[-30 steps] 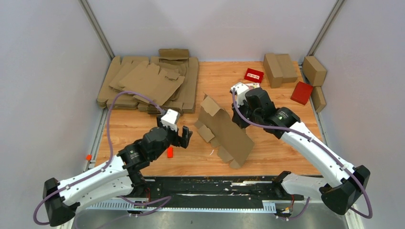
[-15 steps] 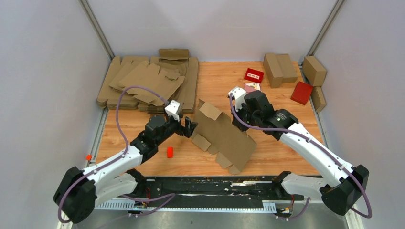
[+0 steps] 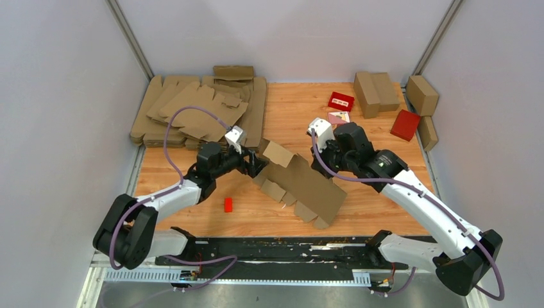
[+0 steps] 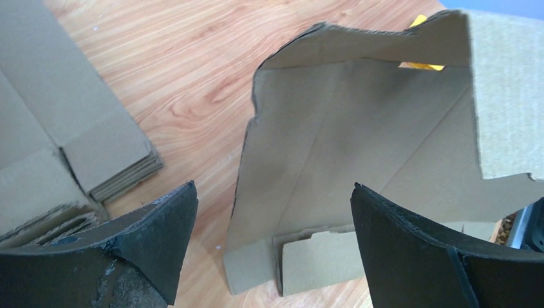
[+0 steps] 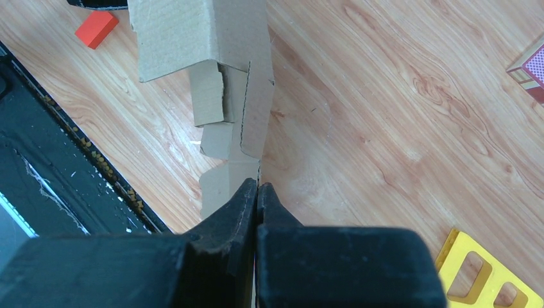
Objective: Fold the paper box
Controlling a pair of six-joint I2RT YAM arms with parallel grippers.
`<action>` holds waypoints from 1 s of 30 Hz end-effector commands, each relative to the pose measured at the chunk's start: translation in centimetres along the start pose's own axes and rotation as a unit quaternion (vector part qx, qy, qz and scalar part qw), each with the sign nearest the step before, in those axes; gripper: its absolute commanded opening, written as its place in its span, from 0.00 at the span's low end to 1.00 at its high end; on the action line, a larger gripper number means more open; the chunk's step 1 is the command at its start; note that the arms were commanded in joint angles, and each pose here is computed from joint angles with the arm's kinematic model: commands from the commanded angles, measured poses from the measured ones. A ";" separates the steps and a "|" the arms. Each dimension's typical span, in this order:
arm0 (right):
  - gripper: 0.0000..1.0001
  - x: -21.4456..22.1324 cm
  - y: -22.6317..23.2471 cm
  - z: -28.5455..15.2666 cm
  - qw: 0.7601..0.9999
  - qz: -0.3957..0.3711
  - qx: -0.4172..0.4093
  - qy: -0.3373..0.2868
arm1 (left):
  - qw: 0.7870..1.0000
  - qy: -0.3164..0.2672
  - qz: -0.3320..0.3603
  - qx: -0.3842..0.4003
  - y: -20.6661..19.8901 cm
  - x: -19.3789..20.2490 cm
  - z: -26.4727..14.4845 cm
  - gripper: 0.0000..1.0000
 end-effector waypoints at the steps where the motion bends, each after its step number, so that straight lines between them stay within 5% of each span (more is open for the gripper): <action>1: 0.00 -1.5 0.5 -0.2 0.999 -0.020 -0.016 -0.027 | 0.997 -0.059 0.036 0.037 -0.2 -3.1 1.0 0.96; 14: 0.00 -2.4 0.7 0.9 0.999 -0.019 -0.027 -0.024 | 0.998 -0.040 0.035 0.018 0.8 -1.5 1.9 0.89; 23: 0.00 -2.7 0.2 0.8 0.999 -0.021 -0.005 -0.037 | 0.997 -0.043 0.026 0.057 -0.2 -1.6 1.7 0.65; 30: 0.00 -3.0 0.0 0.7 0.998 -0.023 0.006 -0.050 | 0.996 -0.044 0.021 0.073 -1.0 -1.3 0.8 0.28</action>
Point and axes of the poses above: each gripper's point midway between its finger pads, its own z axis out along the fingers, its own y axis along the line the jaws close on, x = y × z, the point moved 6 cm from there along -z, back along the fingers, and after that the axes turned 13 degrees about z, right-handed, at the moved point
